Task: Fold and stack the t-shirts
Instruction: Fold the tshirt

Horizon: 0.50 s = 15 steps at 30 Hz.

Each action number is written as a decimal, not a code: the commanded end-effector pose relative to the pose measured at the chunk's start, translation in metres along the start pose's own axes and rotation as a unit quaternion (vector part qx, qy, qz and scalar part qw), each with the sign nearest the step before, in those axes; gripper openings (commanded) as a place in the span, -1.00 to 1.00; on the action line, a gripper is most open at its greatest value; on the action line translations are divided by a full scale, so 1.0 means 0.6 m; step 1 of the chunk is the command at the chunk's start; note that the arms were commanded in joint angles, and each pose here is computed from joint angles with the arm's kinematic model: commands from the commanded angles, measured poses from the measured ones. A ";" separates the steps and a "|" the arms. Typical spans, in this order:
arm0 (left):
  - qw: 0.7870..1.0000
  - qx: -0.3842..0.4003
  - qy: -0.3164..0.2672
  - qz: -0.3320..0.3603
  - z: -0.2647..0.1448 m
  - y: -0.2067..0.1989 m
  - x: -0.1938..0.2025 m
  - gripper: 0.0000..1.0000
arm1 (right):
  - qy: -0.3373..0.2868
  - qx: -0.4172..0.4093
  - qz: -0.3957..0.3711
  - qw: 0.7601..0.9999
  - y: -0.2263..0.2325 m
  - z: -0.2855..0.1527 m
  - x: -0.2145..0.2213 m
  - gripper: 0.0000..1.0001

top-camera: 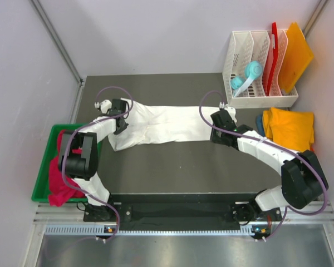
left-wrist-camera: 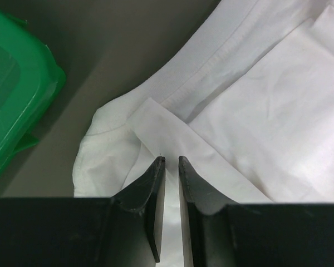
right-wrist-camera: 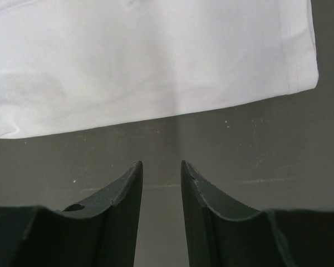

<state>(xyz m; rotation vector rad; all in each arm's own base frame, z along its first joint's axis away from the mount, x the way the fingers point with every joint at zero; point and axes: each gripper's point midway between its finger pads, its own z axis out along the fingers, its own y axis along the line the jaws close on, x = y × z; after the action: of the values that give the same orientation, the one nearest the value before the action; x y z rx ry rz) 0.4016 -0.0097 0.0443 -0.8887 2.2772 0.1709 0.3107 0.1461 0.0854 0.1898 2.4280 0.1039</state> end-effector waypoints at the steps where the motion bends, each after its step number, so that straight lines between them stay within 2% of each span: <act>1: 1.000 -0.011 0.008 0.001 0.012 0.010 0.011 -0.57 | -0.010 -0.007 0.002 1.000 0.009 0.005 -0.007 -0.31; 5: 1.000 -0.014 0.012 0.001 0.015 0.012 0.016 -0.55 | -0.010 -0.007 0.001 1.000 0.009 0.005 -0.007 -0.31; 9: 1.000 -0.014 0.008 -0.001 0.014 0.013 0.013 -0.65 | -0.011 -0.008 0.001 1.000 0.009 0.005 -0.008 -0.32; 13: 1.000 -0.015 0.000 -0.003 0.006 0.013 0.003 -1.00 | -0.011 -0.007 0.000 1.000 0.009 0.006 -0.007 -0.31; 15: 1.000 -0.010 -0.010 -0.007 -0.002 0.010 -0.009 -1.00 | -0.009 -0.008 0.001 1.000 0.009 0.006 -0.006 -0.32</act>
<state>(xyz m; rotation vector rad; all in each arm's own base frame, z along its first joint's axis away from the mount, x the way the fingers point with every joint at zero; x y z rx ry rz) 0.3985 -0.0093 0.0329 -0.8943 2.3019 0.1893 0.3105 0.1459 0.0829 0.1881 2.4350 0.0983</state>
